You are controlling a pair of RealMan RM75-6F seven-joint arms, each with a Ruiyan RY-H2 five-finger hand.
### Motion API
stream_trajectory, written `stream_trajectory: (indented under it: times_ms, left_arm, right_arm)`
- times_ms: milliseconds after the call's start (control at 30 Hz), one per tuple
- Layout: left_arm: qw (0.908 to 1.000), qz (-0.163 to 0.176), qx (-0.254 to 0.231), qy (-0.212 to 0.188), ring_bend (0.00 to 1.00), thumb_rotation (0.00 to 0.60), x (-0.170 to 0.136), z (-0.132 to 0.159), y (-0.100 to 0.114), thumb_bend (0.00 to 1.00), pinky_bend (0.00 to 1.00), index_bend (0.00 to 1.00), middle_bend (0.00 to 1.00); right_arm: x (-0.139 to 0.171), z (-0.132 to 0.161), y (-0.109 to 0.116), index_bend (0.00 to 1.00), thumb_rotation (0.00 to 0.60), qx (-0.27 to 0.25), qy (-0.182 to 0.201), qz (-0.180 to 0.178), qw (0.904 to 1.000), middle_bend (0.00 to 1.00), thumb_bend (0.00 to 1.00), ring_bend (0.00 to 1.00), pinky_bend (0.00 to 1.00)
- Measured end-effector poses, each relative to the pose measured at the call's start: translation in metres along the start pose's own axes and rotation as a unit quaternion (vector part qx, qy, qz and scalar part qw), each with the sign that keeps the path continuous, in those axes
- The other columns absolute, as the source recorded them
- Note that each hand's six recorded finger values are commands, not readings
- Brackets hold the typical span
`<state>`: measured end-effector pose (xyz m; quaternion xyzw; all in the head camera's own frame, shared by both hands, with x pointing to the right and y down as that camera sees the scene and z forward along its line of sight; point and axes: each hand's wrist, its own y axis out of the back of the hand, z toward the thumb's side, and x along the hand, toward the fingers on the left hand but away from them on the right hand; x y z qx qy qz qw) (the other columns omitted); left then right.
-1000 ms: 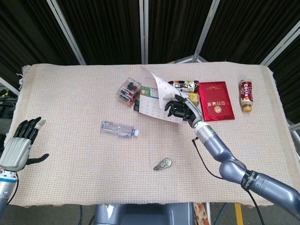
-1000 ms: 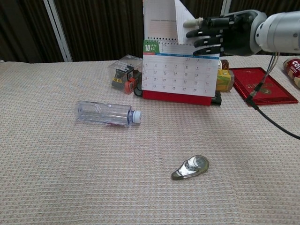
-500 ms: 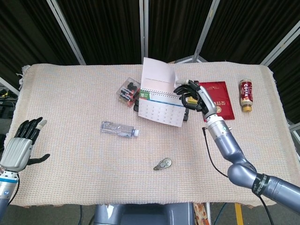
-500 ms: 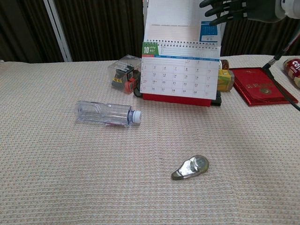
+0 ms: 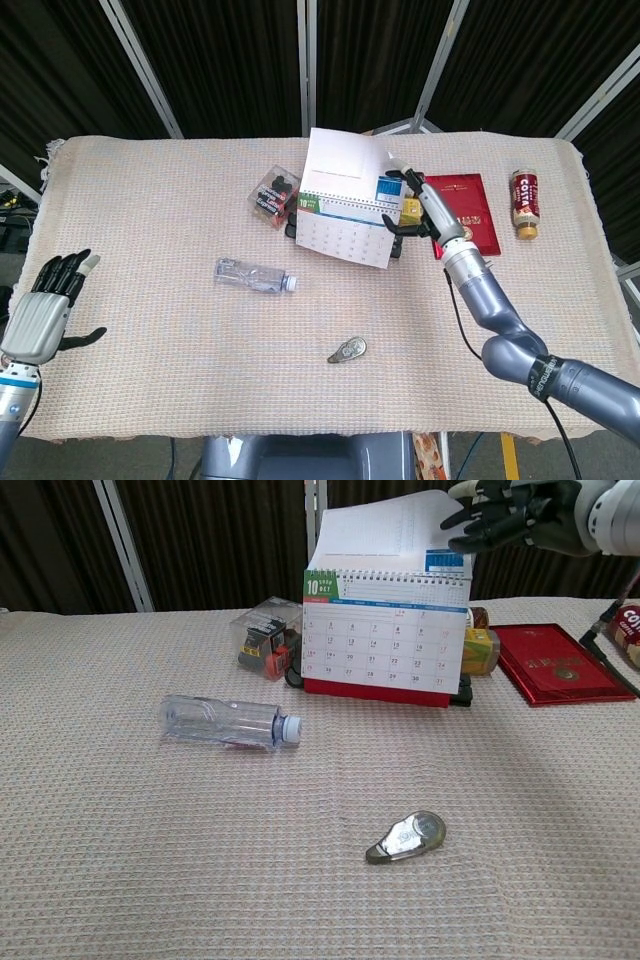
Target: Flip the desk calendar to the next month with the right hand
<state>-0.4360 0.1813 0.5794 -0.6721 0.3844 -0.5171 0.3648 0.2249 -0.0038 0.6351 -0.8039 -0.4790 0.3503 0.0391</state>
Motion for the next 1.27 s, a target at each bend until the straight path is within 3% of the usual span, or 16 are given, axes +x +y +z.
stream_trajectory:
  times_ms: [133, 367, 700, 900, 1000, 1100, 1200, 1267]
  left_arm:
    - [1.0000, 0.000, 0.000, -0.002, 0.00, 0.600, 0.000, 0.001, 0.000, 0.04, 0.00, 0.00, 0.00]
    - [1.0000, 0.000, -0.002, -0.003, 0.00, 0.600, -0.001, 0.002, 0.001, 0.04, 0.00, 0.00, 0.00]
    - [1.0000, 0.000, -0.006, -0.001, 0.00, 0.600, -0.001, 0.000, 0.002, 0.04, 0.00, 0.00, 0.00]
    - [1.0000, 0.001, -0.003, 0.006, 0.00, 0.600, -0.001, -0.004, 0.002, 0.04, 0.00, 0.00, 0.00]
    - [1.0000, 0.000, 0.003, 0.008, 0.00, 0.600, -0.002, -0.003, 0.002, 0.04, 0.00, 0.00, 0.00]
    - [0.9999, 0.000, 0.012, 0.008, 0.00, 0.600, -0.005, -0.003, 0.002, 0.04, 0.00, 0.00, 0.00]
    - [0.9997, -0.002, 0.020, 0.011, 0.00, 0.600, -0.008, -0.004, 0.000, 0.04, 0.00, 0.00, 0.00]
    - [0.9996, -0.004, 0.024, 0.013, 0.00, 0.600, -0.011, -0.005, -0.001, 0.04, 0.00, 0.00, 0.00]
  right_arm:
    - [-0.002, -0.021, -0.004, 0.00, 0.600, 0.032, -0.025, 0.020, 0.9990, 0.10, 0.23, 0.00, 0.06]
    - [-0.004, -0.034, -0.013, 0.00, 0.600, 0.018, -0.038, 0.037, 0.9984, 0.09, 0.22, 0.00, 0.06]
    - [0.003, -0.001, 0.004, 0.00, 0.600, 0.022, 0.040, -0.012, 0.9989, 0.05, 0.22, 0.00, 0.03]
    - [0.033, 0.000, 0.020, 0.00, 0.600, 0.077, 0.078, -0.035, 0.9934, 0.00, 0.27, 0.00, 0.04]
    - [0.059, -0.013, 0.033, 0.00, 0.600, 0.136, 0.085, -0.062, 0.9852, 0.00, 0.26, 0.00, 0.00]
    - [0.089, -0.030, 0.044, 0.00, 0.600, 0.218, 0.083, -0.091, 0.9680, 0.00, 0.26, 0.00, 0.00]
    - [0.123, -0.052, 0.053, 0.00, 0.600, 0.312, 0.074, -0.117, 0.9398, 0.00, 0.26, 0.00, 0.00]
    - [0.151, -0.071, 0.059, 0.00, 0.600, 0.377, 0.060, -0.130, 0.9151, 0.00, 0.26, 0.00, 0.00]
